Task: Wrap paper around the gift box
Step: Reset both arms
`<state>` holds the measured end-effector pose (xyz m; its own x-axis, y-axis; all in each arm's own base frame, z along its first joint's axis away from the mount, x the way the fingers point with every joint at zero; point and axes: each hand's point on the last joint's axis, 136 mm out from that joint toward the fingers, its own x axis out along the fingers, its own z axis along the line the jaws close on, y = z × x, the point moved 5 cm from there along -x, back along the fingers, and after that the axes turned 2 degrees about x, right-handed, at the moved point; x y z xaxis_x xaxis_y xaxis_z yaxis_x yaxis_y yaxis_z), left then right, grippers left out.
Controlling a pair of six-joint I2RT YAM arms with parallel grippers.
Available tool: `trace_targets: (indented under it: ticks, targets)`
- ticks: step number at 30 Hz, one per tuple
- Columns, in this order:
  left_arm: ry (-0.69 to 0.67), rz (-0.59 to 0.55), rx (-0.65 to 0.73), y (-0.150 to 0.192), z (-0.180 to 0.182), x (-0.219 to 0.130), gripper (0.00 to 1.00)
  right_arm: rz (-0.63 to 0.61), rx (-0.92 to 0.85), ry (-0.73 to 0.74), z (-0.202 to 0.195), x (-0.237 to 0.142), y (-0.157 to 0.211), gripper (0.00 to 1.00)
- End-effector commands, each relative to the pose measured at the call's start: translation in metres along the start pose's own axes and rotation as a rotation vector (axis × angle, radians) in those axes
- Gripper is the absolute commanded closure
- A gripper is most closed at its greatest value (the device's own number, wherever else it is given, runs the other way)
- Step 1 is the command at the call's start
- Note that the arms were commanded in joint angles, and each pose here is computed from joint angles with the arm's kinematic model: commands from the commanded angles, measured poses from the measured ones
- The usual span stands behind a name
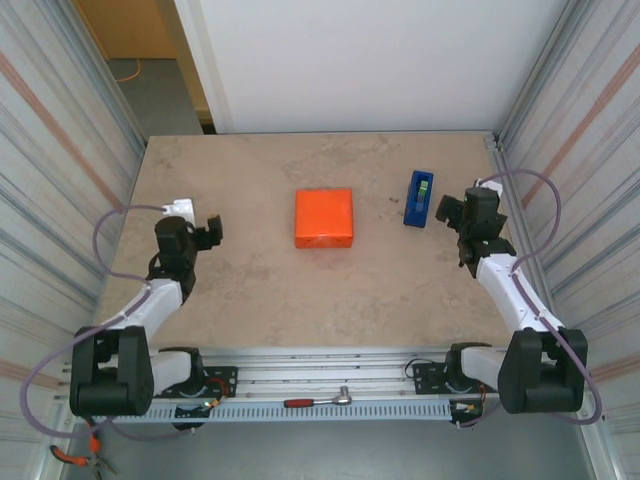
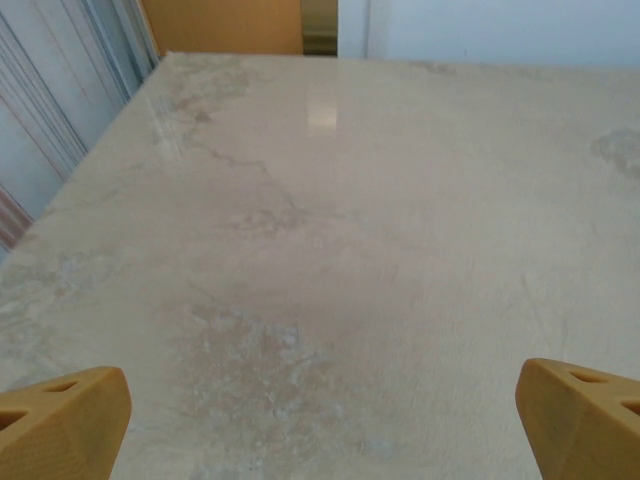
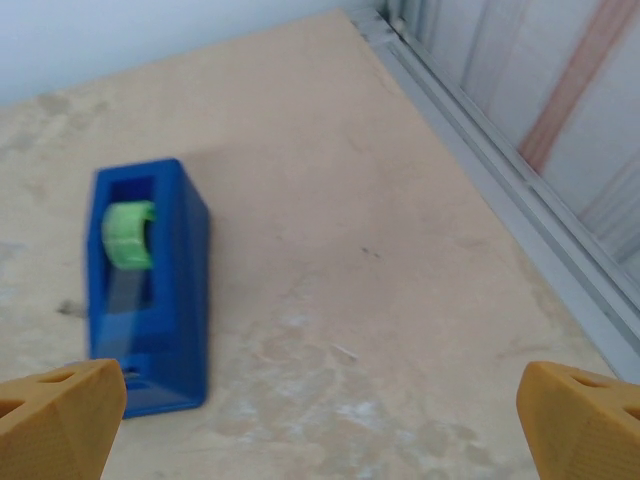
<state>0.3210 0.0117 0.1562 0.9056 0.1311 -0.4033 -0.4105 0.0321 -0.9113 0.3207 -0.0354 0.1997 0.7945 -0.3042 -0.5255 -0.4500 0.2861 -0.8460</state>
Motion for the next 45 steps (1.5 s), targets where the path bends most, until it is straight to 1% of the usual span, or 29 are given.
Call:
trace_targets:
  ticks: [1,3,5,9,11,13,14,15,19,21,22,23,24,25,26,27,28,29,34,45]
  targets:
    - [0.030,-0.073,0.054,-0.003,-0.010,0.008,0.01,-0.045,-0.015,0.029,-0.013,0.009,0.005,0.02]
    - [0.052,-0.075,0.065,0.002,-0.016,0.015,0.01,-0.039,-0.001,0.031,-0.016,0.017,0.016,0.02]
    - [0.073,-0.074,0.087,0.009,-0.023,0.021,0.01,-0.047,0.002,0.002,-0.013,0.025,0.024,0.01]
    - [0.128,-0.120,0.125,0.028,-0.033,0.023,0.01,-0.074,0.005,-0.051,-0.005,0.037,0.040,0.02]
    - [0.194,-0.116,0.166,0.031,-0.043,0.025,0.01,-0.090,-0.013,-0.074,-0.001,0.040,0.047,0.02]
    - [0.195,-0.106,0.163,0.032,-0.043,0.029,0.01,-0.105,-0.042,-0.091,-0.001,0.044,0.057,0.02]
    - [0.197,-0.098,0.162,0.031,-0.043,0.030,0.01,-0.131,-0.038,-0.090,-0.002,0.045,0.058,0.02]
    - [0.201,-0.092,0.158,0.031,-0.042,0.032,0.01,-0.122,-0.029,-0.094,-0.004,0.044,0.057,0.02]
    - [0.243,-0.049,0.119,0.030,-0.038,0.039,0.01,-0.163,-0.026,-0.129,-0.005,0.051,0.060,0.02]
    - [0.237,-0.036,0.101,0.029,-0.035,0.042,0.01,-0.194,-0.029,-0.147,-0.003,0.057,0.064,0.02]
    - [0.235,-0.035,0.101,0.029,-0.035,0.042,0.01,-0.155,-0.051,-0.164,0.002,0.060,0.068,0.02]
    - [0.232,-0.035,0.098,0.029,-0.034,0.042,0.01,-0.150,-0.065,-0.165,0.004,0.065,0.073,0.02]
    - [0.220,-0.028,0.089,0.029,-0.033,0.043,0.01,-0.190,-0.074,-0.167,0.006,0.068,0.072,0.02]
    - [0.220,-0.028,0.088,0.029,-0.032,0.043,0.01,-0.165,-0.086,-0.155,0.009,0.068,0.071,0.02]
    - [0.218,-0.027,0.086,0.029,-0.032,0.043,0.01,-0.122,-0.081,-0.144,0.007,0.068,0.074,0.02]
    - [0.217,-0.027,0.083,0.029,-0.032,0.043,0.01,-0.157,-0.086,-0.155,0.008,0.069,0.073,0.02]
    - [0.215,-0.029,0.085,0.029,-0.031,0.043,0.01,-0.161,-0.089,-0.149,0.009,0.069,0.072,0.02]
    - [0.214,-0.031,0.085,0.029,-0.031,0.042,0.01,-0.134,-0.086,-0.145,0.007,0.069,0.074,0.02]
    - [0.212,-0.032,0.085,0.029,-0.031,0.042,0.01,-0.161,-0.096,-0.136,0.009,0.067,0.073,0.02]
    - [0.191,-0.034,0.087,0.029,-0.030,0.041,0.01,-0.149,-0.097,-0.140,0.010,0.068,0.074,0.02]
